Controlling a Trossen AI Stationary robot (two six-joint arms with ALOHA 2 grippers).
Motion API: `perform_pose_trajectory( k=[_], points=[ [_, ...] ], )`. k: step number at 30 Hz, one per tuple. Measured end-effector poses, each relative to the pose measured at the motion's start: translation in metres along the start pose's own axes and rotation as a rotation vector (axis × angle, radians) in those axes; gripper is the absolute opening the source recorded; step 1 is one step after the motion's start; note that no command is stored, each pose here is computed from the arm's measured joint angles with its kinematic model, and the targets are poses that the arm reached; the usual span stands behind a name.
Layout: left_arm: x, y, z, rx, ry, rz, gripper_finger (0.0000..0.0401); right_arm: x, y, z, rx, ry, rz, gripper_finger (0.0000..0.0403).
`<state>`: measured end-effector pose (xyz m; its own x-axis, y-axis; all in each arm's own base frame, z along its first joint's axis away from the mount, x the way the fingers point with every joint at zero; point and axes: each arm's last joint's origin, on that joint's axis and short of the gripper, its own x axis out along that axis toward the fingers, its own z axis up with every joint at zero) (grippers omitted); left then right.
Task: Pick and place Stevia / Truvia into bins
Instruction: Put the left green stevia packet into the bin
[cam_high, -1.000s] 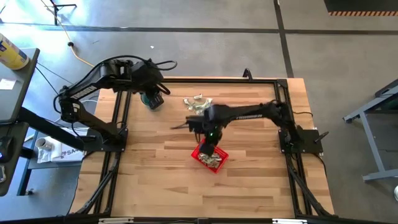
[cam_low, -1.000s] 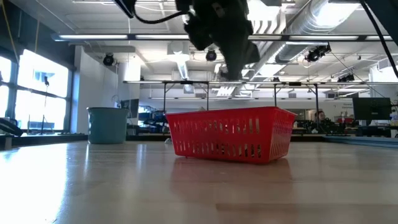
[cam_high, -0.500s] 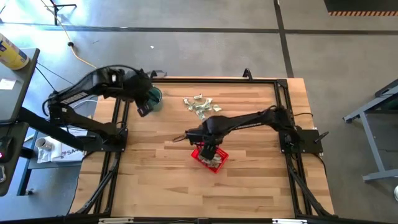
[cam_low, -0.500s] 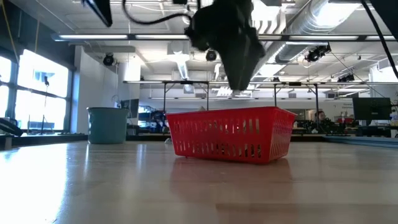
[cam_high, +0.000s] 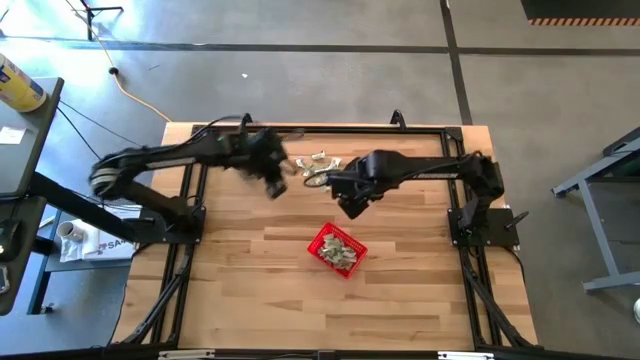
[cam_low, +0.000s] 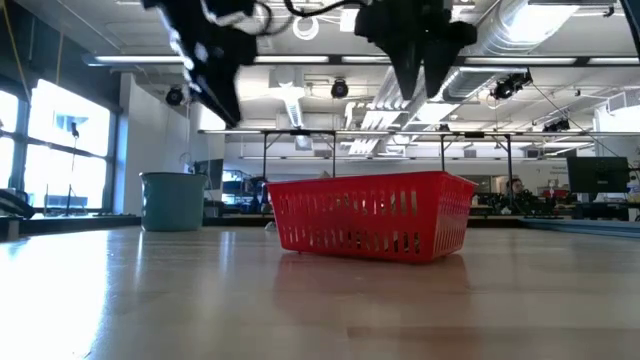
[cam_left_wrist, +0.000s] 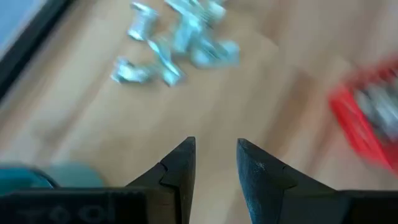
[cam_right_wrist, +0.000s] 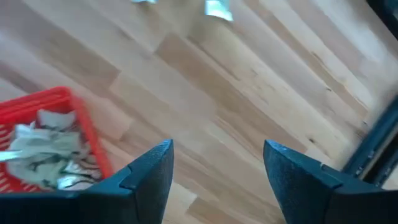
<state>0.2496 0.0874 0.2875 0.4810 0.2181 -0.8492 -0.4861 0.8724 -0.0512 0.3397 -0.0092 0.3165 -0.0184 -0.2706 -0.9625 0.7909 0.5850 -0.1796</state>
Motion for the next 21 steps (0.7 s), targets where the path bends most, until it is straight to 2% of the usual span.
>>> perform_pose_trajectory(
  k=[4,6,9,12,17,21],
  points=[
    [0.045,0.032,0.027,-0.130,0.084,-0.021,0.0150,0.003,-0.019,-0.001,0.040,0.018,-0.021,0.0237],
    [0.070,0.047,0.030,-0.132,0.169,-0.045,0.0150,0.007,-0.025,-0.003,0.042,0.028,-0.029,0.0237],
    [0.095,0.053,0.024,0.052,0.313,-0.054,0.0150,0.010,-0.033,-0.008,0.036,0.044,-0.040,0.0237],
    [0.109,0.053,0.023,0.302,0.359,0.024,0.0150,0.013,-0.039,-0.014,0.019,0.057,-0.051,0.0236],
    [0.116,0.052,0.039,0.622,0.236,0.153,0.0150,0.024,-0.045,-0.023,-0.018,0.098,-0.019,0.0236],
    [0.118,0.048,0.047,0.762,0.138,0.096,0.0150,0.031,-0.050,-0.031,-0.048,0.123,0.015,0.0236]
  ],
)
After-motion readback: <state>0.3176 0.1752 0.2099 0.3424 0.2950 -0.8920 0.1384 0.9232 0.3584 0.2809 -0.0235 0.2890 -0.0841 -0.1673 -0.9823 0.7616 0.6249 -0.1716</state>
